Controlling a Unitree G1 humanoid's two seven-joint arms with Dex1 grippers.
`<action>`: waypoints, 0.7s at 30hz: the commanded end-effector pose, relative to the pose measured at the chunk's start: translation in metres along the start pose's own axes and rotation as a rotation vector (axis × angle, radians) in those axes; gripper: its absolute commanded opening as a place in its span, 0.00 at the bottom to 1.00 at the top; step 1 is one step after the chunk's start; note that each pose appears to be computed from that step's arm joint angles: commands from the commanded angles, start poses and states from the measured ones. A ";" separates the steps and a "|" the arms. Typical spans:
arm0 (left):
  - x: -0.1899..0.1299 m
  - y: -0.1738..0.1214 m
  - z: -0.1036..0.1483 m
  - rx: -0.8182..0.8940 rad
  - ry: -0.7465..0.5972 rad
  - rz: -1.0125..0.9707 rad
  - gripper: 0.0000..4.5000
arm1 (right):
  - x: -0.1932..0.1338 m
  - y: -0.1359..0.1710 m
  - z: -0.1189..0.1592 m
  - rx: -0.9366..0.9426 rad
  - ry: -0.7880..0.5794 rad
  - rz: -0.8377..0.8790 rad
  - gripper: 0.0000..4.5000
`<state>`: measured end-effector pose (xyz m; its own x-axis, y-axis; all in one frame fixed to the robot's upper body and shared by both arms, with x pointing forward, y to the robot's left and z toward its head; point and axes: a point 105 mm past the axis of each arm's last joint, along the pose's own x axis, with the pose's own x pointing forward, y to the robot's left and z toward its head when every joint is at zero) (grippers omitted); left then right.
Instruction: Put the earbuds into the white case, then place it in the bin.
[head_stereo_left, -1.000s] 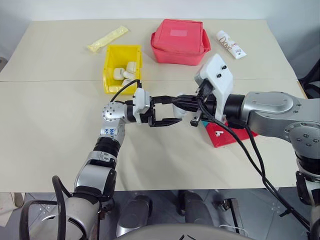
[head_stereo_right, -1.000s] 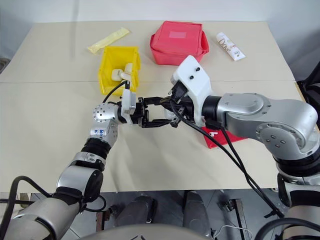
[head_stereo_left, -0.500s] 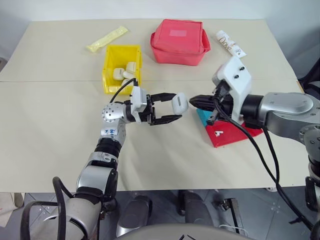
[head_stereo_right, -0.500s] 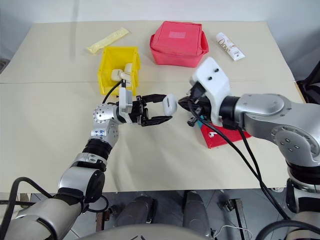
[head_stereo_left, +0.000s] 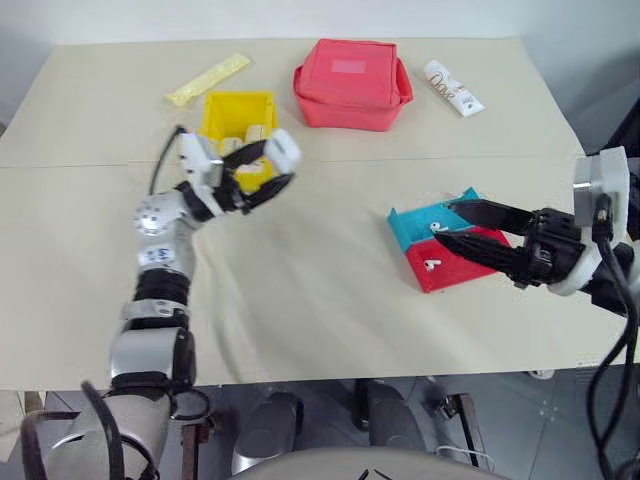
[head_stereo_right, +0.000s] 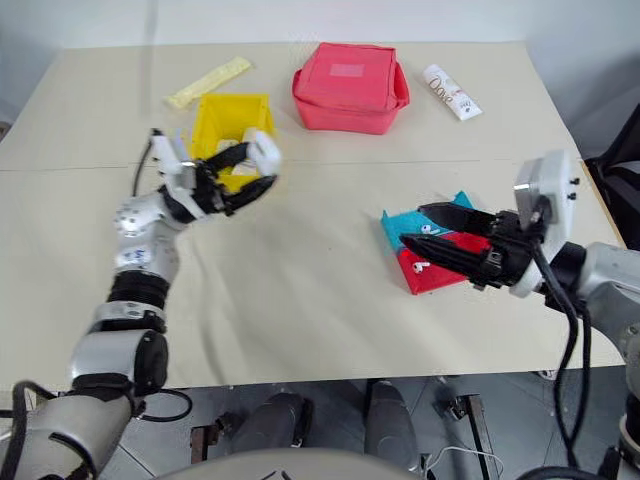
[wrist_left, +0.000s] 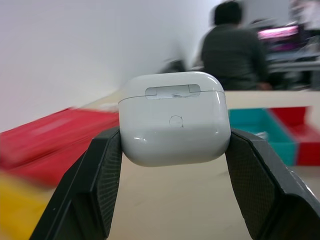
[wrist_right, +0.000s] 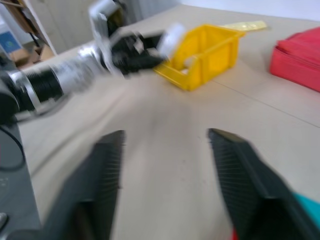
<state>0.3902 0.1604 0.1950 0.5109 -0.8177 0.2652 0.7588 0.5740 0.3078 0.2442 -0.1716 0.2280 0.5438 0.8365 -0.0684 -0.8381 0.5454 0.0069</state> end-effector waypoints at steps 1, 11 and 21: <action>0.002 0.023 0.007 0.020 0.034 0.106 0.61 | -0.006 -0.006 0.010 -0.074 -0.030 -0.024 0.91; 0.004 0.055 -0.010 0.006 0.212 0.293 0.61 | 0.001 -0.007 0.009 -0.089 -0.027 -0.033 0.99; -0.013 0.037 0.012 0.120 0.141 0.065 0.99 | -0.009 -0.012 0.011 -0.113 0.016 -0.023 1.00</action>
<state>0.4118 0.1838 0.1986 0.6244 -0.7727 0.1139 0.7000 0.6184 0.3572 0.2515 -0.1821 0.2268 0.5619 0.8206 -0.1042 -0.8271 0.5595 -0.0539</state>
